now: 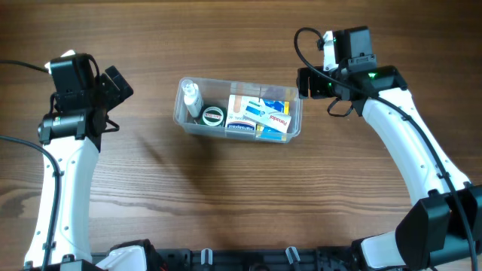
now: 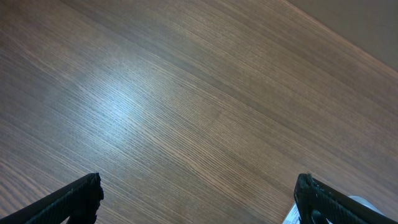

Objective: Pack container

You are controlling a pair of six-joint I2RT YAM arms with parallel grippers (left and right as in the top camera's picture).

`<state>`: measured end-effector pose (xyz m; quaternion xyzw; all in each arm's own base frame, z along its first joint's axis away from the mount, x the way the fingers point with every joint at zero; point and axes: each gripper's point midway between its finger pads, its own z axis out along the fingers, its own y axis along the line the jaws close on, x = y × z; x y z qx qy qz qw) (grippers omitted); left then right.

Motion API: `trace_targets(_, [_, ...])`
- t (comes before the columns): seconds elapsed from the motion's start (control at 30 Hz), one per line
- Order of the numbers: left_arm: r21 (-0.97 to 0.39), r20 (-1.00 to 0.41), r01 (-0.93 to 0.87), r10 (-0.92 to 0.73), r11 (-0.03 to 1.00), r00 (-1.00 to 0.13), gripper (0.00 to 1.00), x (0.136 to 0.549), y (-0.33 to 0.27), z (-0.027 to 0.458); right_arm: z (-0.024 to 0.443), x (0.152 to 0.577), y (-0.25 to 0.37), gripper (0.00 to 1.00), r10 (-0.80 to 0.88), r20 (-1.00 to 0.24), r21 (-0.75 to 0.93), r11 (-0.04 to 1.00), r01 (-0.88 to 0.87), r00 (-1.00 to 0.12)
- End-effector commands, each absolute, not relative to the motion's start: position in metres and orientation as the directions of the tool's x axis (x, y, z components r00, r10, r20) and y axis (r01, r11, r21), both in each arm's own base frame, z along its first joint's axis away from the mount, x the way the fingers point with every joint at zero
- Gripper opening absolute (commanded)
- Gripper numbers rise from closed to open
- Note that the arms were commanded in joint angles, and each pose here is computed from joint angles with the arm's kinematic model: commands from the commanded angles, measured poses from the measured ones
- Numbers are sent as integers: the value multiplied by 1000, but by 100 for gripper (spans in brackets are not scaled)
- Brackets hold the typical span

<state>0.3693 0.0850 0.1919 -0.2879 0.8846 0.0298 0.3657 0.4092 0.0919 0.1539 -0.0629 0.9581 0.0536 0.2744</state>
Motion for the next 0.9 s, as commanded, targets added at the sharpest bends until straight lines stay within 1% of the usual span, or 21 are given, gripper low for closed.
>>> trace_targets(0.0, [-171, -679, -532, -490, 830, -547, 100, 371, 87, 201, 161, 408, 94, 100, -69, -545, 93, 985, -142, -836])
trace_targets(0.63, [-171, -679, -532, -490, 830, -547, 100, 371, 87, 201, 163, 408, 94, 100, -69, -550, 93, 985, -144, -832])
trace_targets(0.77, [-171, -679, -531, -490, 830, -546, 100, 371, 87, 201, 182, 396, 92, 100, -64, -594, 97, 984, -151, -802])
trace_targets(0.87, [-171, -679, -532, -490, 830, -547, 100, 371, 87, 201, 192, 370, 87, 100, -55, -648, 100, 982, -157, -760])
